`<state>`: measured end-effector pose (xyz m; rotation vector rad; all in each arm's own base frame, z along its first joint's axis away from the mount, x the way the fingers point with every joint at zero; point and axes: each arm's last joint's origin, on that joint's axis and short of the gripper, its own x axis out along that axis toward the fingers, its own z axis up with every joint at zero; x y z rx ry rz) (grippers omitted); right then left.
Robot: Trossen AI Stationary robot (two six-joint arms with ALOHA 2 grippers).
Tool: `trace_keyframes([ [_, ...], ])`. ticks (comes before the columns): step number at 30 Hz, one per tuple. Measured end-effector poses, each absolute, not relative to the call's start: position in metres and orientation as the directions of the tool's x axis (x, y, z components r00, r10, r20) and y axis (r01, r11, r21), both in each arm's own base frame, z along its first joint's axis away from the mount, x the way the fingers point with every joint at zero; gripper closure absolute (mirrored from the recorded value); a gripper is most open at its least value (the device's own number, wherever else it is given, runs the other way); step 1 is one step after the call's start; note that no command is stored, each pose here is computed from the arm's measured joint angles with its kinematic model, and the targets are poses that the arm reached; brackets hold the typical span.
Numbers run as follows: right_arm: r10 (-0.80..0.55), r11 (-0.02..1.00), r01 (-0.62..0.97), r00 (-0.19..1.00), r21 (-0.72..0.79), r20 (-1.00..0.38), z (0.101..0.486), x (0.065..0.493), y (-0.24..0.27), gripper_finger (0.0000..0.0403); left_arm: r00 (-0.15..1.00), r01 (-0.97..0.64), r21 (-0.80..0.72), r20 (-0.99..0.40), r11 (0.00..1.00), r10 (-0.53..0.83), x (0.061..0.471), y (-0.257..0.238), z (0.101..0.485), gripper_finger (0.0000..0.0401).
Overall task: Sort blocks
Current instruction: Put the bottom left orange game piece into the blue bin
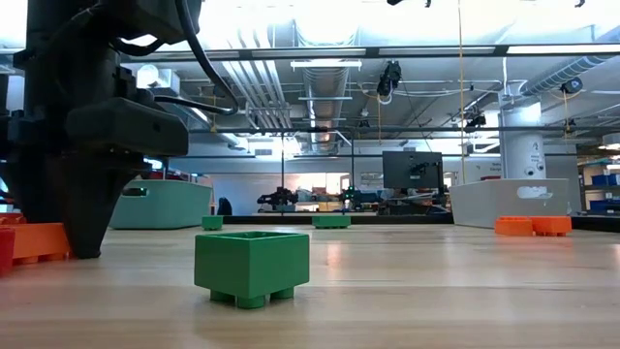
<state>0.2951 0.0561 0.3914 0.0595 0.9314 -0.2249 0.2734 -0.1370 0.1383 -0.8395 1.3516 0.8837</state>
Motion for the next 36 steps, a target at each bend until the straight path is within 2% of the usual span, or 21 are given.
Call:
trace_keyframes([
  [5,-0.167,0.975,0.218,0.575,-0.047,-0.801,0.391,0.295,0.056,0.0207,0.019,-0.891,0.003,-0.999,0.455,0.044,0.274,-0.137,0.138,0.0284],
  [13,-0.169,0.975,0.219,0.575,-0.048,-0.801,0.391,0.295,0.056,0.0207,0.033,-0.853,-0.003,-0.998,0.521,0.05,0.277,-0.136,0.146,0.0287],
  [21,-0.17,0.975,0.217,0.57,-0.052,-0.804,0.391,0.295,0.056,0.0213,0.103,-0.755,-0.063,-0.994,0.652,0.023,0.295,-0.132,0.199,0.0287],
  [26,-0.175,0.974,0.217,0.547,-0.063,-0.819,0.39,0.292,0.055,0.0216,0.145,-0.689,-0.066,-0.988,0.722,0.047,0.297,-0.11,0.238,0.0287],
  [32,-0.184,0.968,0.243,0.506,-0.065,-0.843,0.388,0.287,0.054,0.0219,0.233,-0.692,-0.089,-0.967,0.716,0.105,0.28,-0.061,0.275,0.0287],
  [36,-0.186,0.961,0.271,0.495,-0.052,-0.849,0.391,0.28,0.053,0.0226,0.319,-0.733,-0.126,-0.932,0.669,0.174,0.258,-0.02,0.302,0.0287],
])
